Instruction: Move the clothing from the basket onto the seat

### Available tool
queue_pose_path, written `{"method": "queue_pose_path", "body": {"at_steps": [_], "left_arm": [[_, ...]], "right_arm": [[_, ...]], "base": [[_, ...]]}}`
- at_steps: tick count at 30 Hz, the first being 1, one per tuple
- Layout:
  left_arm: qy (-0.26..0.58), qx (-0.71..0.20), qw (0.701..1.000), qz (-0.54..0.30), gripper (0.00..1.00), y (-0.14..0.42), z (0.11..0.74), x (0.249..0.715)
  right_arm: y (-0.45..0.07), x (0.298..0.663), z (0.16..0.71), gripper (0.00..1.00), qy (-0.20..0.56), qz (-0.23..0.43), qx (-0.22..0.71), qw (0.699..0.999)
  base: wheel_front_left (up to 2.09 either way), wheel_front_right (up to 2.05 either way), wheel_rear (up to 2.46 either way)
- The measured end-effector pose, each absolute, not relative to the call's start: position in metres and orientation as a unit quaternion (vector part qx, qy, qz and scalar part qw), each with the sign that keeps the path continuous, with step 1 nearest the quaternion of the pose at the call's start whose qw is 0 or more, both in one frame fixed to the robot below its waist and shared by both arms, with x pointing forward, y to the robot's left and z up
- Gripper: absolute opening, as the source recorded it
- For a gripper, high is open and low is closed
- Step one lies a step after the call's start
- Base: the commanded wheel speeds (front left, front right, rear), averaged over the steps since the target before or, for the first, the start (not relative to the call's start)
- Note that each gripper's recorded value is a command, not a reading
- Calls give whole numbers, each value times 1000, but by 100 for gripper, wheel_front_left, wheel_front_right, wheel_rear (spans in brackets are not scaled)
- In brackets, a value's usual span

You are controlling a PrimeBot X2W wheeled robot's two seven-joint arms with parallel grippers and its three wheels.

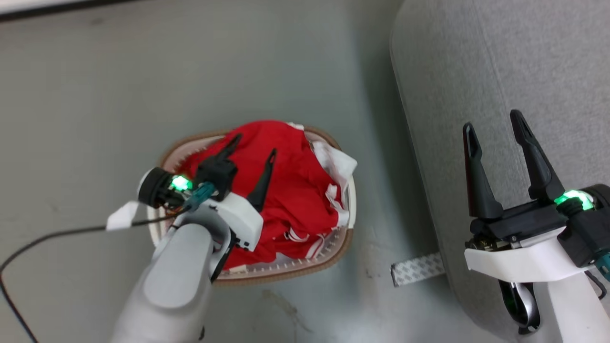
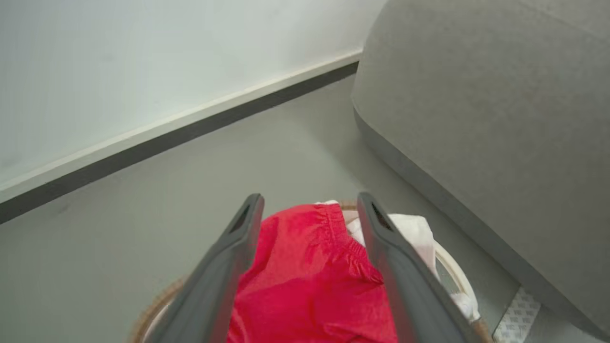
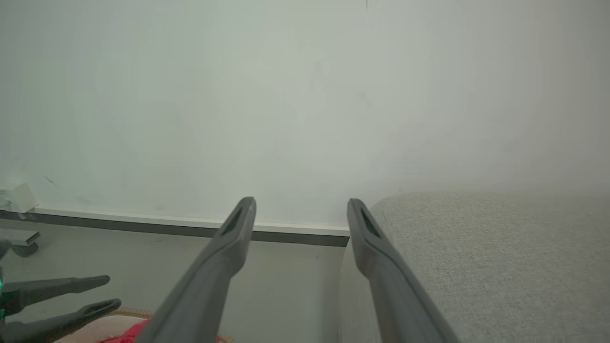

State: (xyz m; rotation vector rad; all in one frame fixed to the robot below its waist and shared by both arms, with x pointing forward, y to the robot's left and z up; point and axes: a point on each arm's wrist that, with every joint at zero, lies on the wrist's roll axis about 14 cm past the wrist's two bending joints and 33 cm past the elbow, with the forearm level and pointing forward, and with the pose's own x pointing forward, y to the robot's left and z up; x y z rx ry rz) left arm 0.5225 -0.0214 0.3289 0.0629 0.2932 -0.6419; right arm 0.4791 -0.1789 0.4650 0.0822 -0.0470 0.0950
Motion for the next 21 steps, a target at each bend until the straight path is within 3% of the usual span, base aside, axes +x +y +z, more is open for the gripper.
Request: {"method": "queue_pose_path", "body": {"at_steps": [14,21], "left_arm": [[344,145,828,-419,100,-43,191,465],[375,168,800,-437,100,-39,160,459]], "right_arm": [[-186,490,418,100,25,42,31,998],[-187,495,395,100,45,42,31,998]], "base": [[0,0,0],[0,0,0]]}}
